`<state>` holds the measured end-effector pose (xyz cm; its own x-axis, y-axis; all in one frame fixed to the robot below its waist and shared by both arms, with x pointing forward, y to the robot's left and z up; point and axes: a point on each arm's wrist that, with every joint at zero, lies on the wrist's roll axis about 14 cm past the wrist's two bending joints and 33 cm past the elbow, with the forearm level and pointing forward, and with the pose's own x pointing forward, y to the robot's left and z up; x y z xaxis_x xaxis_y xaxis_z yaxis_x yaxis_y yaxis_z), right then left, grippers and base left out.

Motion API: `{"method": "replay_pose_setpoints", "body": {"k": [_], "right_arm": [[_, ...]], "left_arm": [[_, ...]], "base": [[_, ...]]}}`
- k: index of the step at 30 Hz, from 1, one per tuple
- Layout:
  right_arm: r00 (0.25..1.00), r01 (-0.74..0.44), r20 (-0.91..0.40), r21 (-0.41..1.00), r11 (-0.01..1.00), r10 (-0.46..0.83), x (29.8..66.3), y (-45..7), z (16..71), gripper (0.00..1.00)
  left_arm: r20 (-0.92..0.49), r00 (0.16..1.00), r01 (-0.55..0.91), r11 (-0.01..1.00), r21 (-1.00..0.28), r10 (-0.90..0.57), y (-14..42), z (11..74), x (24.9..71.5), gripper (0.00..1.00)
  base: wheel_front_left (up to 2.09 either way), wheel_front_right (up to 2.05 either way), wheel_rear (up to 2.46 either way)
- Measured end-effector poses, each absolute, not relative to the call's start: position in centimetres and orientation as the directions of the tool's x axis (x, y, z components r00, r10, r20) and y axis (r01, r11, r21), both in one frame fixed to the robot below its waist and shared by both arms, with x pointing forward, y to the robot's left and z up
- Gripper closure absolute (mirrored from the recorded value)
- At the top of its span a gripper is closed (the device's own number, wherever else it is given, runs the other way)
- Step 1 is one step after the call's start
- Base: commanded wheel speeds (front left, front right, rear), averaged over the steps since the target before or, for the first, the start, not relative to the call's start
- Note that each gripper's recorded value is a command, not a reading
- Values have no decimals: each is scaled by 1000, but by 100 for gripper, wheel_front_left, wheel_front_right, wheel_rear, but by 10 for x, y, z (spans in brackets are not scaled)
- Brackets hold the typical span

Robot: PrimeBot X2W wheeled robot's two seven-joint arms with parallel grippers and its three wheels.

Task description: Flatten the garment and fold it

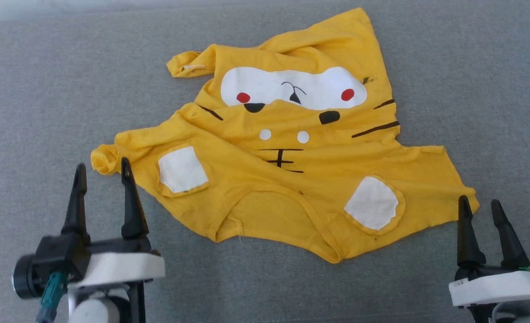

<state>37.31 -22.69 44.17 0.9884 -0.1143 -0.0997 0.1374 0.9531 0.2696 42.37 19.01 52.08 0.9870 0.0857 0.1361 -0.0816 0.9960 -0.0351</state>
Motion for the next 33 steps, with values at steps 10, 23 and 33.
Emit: {"method": "replay_pose_setpoints", "body": {"k": [10,23,33], "right_arm": [[993,112,-74,262,959,-96,371,-222,451,0],[997,69,-41,134,989,-64,397,-223,483,0],[887,107,-460,136,985,-33,424,-228,431,0]], "left_arm": [[67,993,-75,970,-232,93,184,507,378,0],[90,994,-41,989,-143,54,184,511,371,0],[84,996,-22,990,-138,34,180,505,388,0]], "base": [[0,0,0],[0,0,0],[0,0,0]]}}
